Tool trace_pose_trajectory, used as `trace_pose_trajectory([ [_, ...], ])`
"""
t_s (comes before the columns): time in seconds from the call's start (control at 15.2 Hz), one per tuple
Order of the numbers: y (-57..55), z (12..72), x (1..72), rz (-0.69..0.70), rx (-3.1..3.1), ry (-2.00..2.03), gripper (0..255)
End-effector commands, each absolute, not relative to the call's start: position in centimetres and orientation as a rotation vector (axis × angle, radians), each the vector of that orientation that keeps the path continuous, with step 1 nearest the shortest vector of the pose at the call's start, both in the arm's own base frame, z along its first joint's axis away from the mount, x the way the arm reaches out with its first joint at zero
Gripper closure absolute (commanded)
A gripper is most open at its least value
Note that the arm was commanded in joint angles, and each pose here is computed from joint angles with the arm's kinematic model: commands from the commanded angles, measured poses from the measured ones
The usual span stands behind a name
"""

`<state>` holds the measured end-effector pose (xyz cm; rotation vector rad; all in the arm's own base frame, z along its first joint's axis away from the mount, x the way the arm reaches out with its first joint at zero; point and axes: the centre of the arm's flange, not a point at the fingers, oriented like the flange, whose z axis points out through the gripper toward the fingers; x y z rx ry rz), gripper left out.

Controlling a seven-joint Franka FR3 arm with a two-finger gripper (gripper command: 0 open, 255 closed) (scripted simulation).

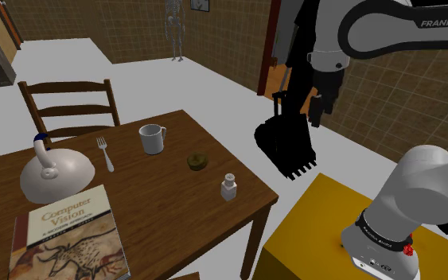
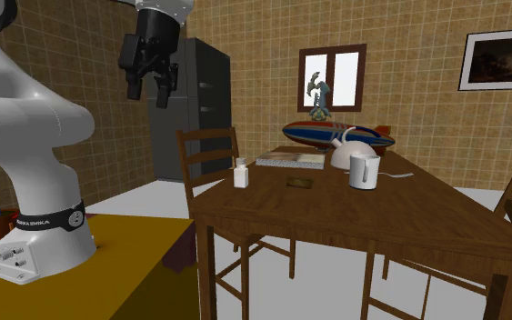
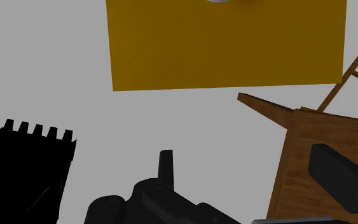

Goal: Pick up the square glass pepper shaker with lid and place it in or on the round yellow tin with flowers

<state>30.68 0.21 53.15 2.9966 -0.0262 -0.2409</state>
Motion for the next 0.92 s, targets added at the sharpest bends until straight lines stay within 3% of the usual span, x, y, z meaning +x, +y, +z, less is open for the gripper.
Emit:
trace_pose_trajectory([
  [0.0,0.2,53.1,30.7,-0.241,2.997,-0.026,0],
  [0.86,12.3,45.0,38.2,-0.291,3.059,-0.138,0],
])
